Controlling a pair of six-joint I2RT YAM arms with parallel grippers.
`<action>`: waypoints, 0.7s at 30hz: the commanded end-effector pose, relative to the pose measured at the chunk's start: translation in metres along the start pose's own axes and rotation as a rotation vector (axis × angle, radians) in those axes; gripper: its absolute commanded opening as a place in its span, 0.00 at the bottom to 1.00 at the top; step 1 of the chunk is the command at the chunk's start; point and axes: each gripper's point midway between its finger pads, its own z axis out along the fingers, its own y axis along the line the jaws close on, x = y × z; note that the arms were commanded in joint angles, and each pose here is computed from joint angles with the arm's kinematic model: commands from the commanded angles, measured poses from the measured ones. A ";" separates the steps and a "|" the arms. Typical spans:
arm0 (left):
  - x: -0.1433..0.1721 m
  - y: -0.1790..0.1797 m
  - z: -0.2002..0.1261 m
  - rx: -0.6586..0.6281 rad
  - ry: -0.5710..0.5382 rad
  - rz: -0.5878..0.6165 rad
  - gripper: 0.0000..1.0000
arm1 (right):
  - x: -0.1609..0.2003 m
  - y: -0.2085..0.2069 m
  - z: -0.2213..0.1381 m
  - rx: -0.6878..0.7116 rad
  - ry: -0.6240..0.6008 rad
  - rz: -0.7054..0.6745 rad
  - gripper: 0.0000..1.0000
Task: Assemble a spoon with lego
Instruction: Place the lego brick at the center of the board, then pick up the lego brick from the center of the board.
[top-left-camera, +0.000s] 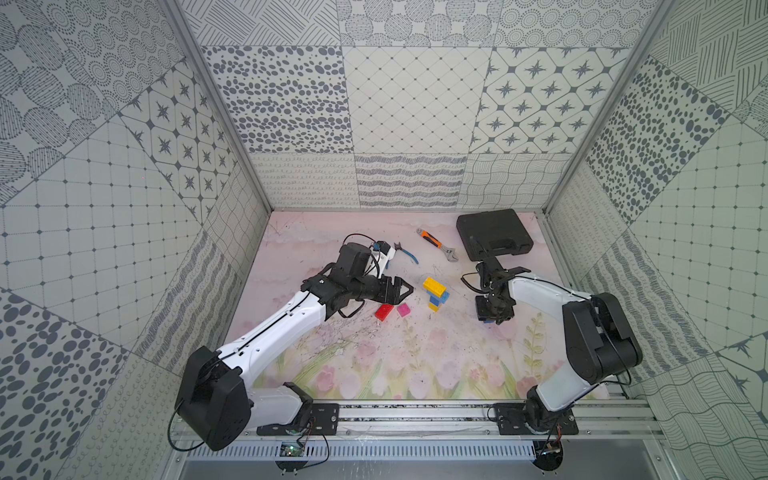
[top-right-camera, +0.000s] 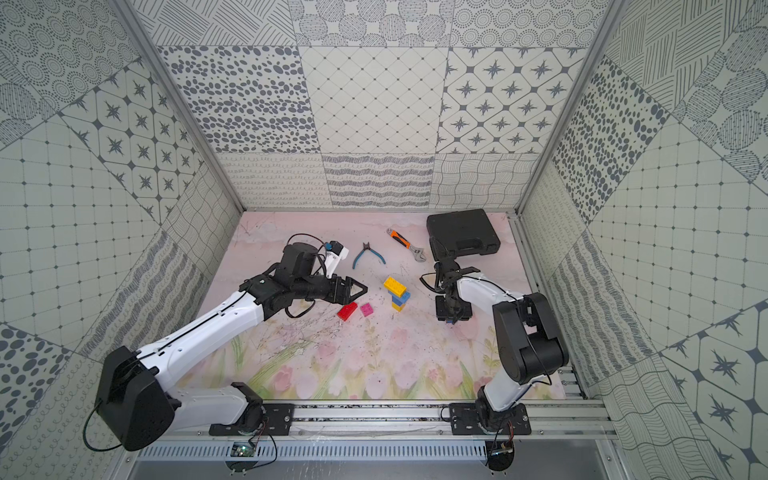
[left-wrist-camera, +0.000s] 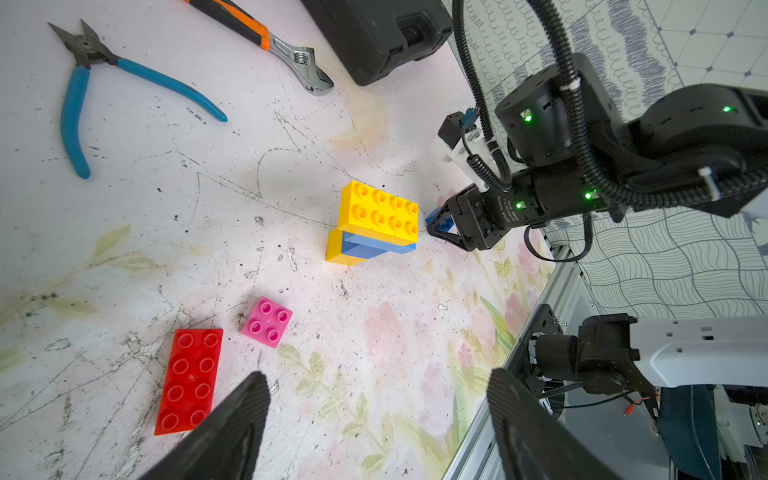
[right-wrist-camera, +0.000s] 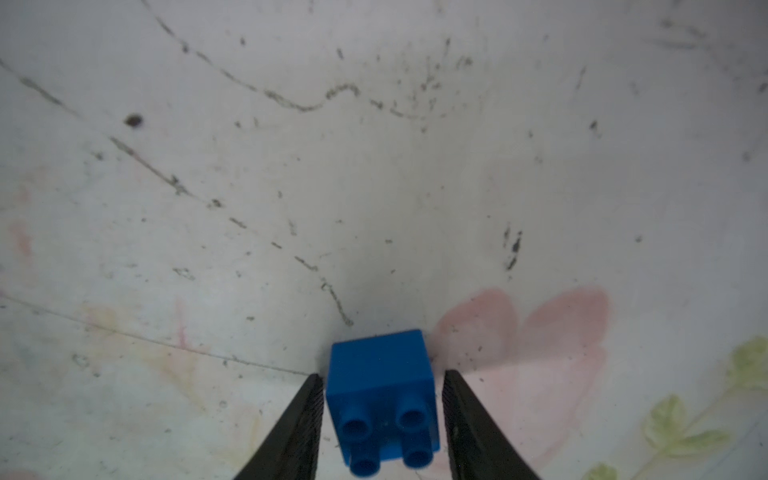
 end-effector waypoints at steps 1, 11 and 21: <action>-0.006 0.008 0.000 -0.018 -0.021 -0.011 0.84 | -0.006 0.000 -0.007 -0.002 -0.043 0.002 0.46; -0.007 0.010 0.005 -0.014 -0.017 -0.012 0.84 | -0.006 0.002 -0.006 -0.010 -0.032 -0.025 0.30; -0.026 0.007 0.027 0.045 -0.043 -0.034 0.84 | -0.022 0.018 -0.052 -0.057 -0.120 -0.166 0.15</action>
